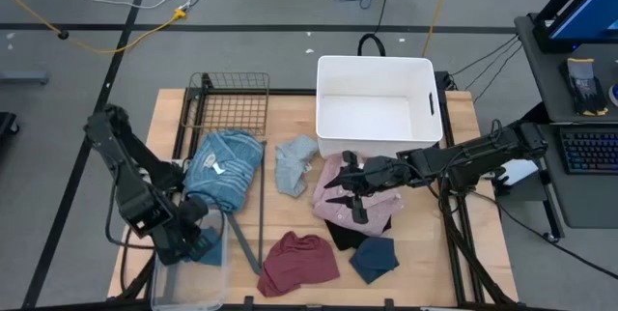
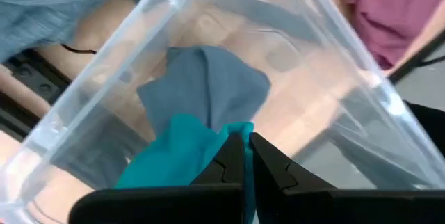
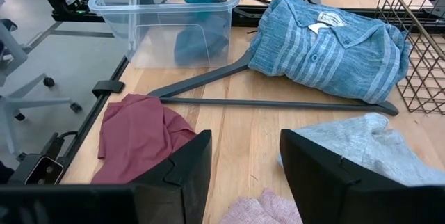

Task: Pick & Place Cloths
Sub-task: Put the light blue sock into the transparent bin

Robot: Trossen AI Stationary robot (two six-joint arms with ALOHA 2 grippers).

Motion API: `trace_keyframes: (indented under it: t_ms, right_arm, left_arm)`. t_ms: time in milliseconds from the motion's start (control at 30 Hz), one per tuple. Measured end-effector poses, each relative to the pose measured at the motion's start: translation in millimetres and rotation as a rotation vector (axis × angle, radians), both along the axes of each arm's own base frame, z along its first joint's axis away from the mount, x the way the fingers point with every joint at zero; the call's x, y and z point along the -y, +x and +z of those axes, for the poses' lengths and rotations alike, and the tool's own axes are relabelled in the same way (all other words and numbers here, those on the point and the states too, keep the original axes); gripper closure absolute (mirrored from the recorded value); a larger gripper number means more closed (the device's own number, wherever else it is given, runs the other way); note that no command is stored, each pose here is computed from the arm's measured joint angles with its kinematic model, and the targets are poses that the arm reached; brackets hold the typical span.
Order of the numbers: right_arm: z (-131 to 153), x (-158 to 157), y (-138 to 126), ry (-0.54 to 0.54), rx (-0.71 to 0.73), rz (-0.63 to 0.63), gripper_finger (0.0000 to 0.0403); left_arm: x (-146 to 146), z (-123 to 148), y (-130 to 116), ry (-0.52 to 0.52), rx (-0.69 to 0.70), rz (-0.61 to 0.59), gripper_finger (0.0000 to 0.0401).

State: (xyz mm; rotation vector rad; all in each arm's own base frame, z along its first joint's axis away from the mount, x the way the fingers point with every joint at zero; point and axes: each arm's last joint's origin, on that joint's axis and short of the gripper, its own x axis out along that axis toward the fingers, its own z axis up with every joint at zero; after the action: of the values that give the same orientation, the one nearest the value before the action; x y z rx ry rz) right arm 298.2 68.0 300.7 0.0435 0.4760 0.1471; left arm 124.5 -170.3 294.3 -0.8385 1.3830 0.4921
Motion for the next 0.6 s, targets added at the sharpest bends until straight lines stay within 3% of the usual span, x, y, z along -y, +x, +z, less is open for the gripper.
trace_keyframes:
  t_ms: [300,600]
  right_arm:
    - [0,0,0,0.001,0.001,0.001,0.0241]
    - [0,0,0,0.071,-0.011,-0.032,0.0241]
  left_arm:
    - [10,-11,5,0.116,0.052,-0.047,0.0395]
    - [10,-12,6,0.125,0.068,0.000,0.0331]
